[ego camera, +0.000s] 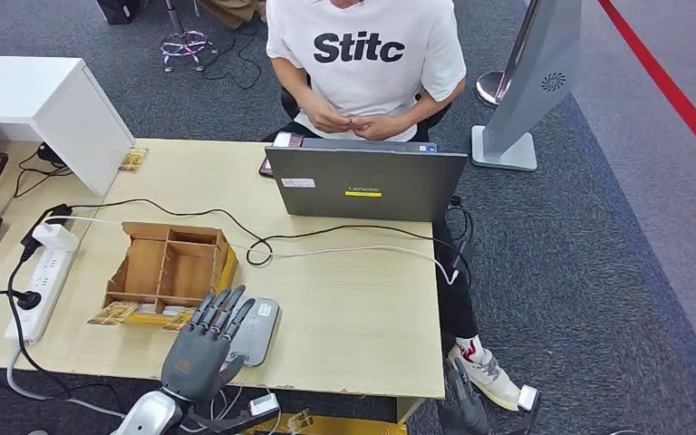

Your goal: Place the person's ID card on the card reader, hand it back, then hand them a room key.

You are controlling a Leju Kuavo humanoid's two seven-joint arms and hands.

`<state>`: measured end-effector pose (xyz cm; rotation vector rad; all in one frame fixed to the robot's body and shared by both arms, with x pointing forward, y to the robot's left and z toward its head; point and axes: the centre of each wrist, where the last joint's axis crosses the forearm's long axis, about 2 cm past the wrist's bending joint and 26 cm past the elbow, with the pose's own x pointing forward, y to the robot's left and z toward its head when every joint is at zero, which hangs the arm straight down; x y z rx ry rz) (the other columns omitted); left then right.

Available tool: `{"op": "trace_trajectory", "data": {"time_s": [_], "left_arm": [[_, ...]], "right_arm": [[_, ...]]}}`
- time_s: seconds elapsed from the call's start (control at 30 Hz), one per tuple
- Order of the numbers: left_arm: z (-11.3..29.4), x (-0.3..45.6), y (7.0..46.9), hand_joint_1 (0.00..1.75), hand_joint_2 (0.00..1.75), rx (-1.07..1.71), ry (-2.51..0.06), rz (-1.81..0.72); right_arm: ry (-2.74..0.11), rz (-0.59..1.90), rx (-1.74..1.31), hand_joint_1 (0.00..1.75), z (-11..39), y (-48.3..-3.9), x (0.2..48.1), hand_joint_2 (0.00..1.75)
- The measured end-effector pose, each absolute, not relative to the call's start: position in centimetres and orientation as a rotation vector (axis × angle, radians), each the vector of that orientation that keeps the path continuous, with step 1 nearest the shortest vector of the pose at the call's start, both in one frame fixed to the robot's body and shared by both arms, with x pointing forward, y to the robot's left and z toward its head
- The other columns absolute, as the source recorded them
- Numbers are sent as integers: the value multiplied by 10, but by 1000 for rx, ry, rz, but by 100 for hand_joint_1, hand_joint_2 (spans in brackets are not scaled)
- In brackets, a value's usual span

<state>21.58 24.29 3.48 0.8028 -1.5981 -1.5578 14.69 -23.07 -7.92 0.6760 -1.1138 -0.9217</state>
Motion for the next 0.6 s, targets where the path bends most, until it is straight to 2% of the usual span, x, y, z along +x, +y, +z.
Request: {"op": "trace_trajectory", "data": {"time_s": [0.17, 0.3, 0.6], "left_arm": [[29, 213, 248, 0, 175, 911, -1618, -1532], [40, 220, 256, 0, 175, 983, -1698, -1437], [53, 231, 277, 0, 175, 1064, -1693, -1358]], "right_arm": [[-1114, -923, 676, 0, -79, -231, 146, 175], [-1113, -922, 676, 0, -80, -231, 146, 175], [-1112, -921, 676, 0, -80, -231, 145, 175]]}}
